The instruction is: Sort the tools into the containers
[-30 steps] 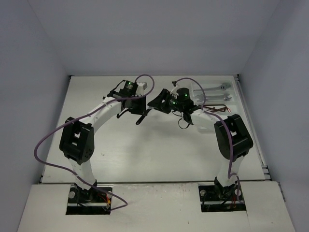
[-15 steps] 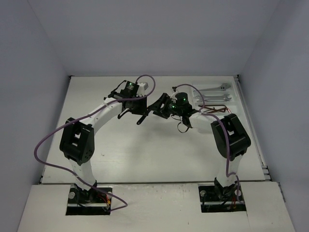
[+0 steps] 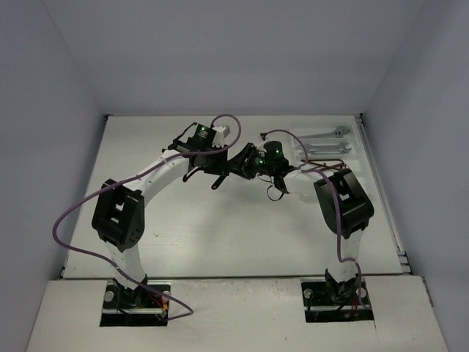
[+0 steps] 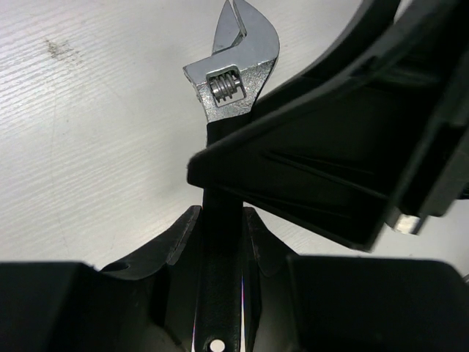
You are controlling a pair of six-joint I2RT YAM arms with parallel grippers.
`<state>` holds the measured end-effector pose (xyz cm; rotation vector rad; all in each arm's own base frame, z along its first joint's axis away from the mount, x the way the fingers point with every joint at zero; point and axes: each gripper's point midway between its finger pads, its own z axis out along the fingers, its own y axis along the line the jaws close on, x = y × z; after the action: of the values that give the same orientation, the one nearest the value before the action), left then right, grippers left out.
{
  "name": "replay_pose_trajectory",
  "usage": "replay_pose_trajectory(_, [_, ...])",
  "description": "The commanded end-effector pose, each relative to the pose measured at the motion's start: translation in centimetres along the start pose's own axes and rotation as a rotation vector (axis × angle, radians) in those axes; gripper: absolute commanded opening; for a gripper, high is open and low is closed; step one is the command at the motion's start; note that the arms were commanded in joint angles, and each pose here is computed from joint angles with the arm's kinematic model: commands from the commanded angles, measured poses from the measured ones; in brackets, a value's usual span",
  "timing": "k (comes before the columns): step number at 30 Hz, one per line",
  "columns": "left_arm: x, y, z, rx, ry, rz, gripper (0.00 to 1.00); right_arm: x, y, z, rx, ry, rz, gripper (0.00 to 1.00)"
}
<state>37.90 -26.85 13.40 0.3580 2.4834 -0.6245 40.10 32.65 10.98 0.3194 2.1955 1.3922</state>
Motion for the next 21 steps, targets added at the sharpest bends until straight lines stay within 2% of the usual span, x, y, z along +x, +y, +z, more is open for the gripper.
replay_pose_trajectory(1, [-5.5, -3.9, -4.2, 0.072, -0.214, 0.080, 0.00, -2.3, 4.7, 0.3, -0.146, -0.067, -0.042, 0.31])
replay_pose_trajectory(3, [-5.4, -4.0, -4.2, 0.069, -0.215, 0.084, 0.00, -2.5, 4.8, 0.2, -0.149, -0.077, -0.049, 0.11])
replay_pose_trajectory(5, [-5.3, -3.7, -4.2, 0.060, -0.214, 0.080, 0.00, -3.1, 5.1, -0.2, -0.152, -0.099, -0.066, 0.00])
replay_pose_trajectory(6, [-5.2, -3.5, -4.2, 0.049, -0.214, 0.077, 0.01, -3.6, 5.0, -0.5, -0.150, -0.112, -0.072, 0.00])
replay_pose_trajectory(8, [-4.9, -3.0, -4.5, 0.019, -0.218, 0.062, 0.13, -4.8, 5.1, -1.2, -0.151, -0.140, -0.078, 0.00])
replay_pose_trajectory(11, [-4.8, -2.1, -5.4, -0.034, -0.244, 0.035, 0.43, -7.8, 4.6, -2.7, -0.140, -0.212, -0.079, 0.00])
replay_pose_trajectory(14, [-4.5, -1.3, -6.7, -0.082, -0.264, 0.021, 0.51, -12.0, 3.8, -4.8, -0.133, -0.297, -0.068, 0.00])
replay_pose_trajectory(21, [-1.8, 0.9, -9.7, -0.186, -0.270, 0.006, 0.56, -22.8, 0.4, -11.0, -0.074, -0.559, -0.046, 0.00])
